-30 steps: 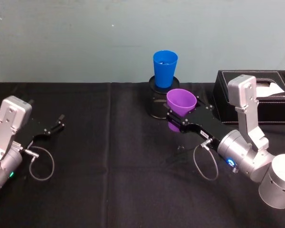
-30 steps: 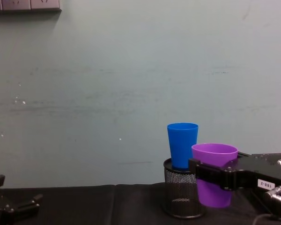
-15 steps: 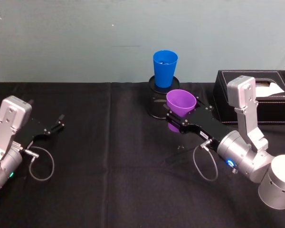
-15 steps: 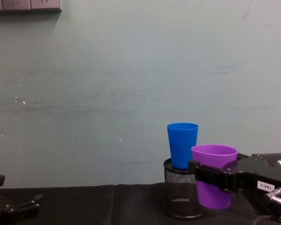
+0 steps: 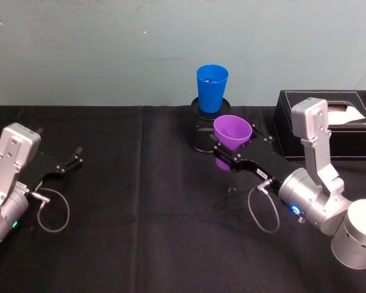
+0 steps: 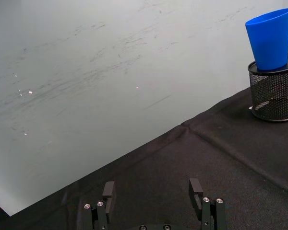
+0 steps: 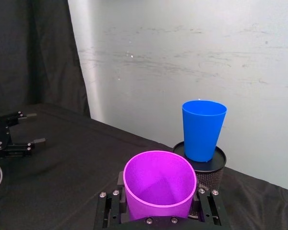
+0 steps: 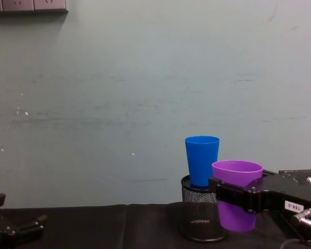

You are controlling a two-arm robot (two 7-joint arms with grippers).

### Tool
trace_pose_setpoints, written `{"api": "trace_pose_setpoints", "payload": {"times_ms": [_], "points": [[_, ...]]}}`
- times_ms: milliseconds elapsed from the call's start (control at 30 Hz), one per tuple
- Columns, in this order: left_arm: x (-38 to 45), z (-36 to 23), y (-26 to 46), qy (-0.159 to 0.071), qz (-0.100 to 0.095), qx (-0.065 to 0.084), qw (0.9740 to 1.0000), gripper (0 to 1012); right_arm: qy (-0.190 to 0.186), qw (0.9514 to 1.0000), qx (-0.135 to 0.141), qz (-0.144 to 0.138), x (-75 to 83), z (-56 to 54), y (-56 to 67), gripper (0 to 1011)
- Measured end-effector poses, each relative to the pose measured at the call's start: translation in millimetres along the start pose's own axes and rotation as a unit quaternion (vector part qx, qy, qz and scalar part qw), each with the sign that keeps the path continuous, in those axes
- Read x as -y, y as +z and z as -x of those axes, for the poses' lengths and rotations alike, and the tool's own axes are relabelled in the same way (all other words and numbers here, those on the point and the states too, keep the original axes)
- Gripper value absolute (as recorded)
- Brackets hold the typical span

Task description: Pick up one cup with a gripper and tap it against the other cup.

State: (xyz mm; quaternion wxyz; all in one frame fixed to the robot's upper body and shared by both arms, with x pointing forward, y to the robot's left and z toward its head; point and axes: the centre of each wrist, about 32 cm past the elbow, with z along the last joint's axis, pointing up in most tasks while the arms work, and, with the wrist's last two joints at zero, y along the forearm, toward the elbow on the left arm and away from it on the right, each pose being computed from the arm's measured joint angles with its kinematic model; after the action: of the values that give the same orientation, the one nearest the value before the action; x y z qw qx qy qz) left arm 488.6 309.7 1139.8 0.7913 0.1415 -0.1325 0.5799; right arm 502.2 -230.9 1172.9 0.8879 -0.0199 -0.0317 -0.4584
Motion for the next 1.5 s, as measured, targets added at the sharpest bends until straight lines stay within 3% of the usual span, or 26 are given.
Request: {"api": "trace_pose_setpoints", "payload": {"times_ms": [1500], "points": [[0.0,0.0,0.0,0.0,0.0,0.0,1.0,1000,0.0,1.0,0.0,0.0,0.0,0.0,-0.1,726]]}}
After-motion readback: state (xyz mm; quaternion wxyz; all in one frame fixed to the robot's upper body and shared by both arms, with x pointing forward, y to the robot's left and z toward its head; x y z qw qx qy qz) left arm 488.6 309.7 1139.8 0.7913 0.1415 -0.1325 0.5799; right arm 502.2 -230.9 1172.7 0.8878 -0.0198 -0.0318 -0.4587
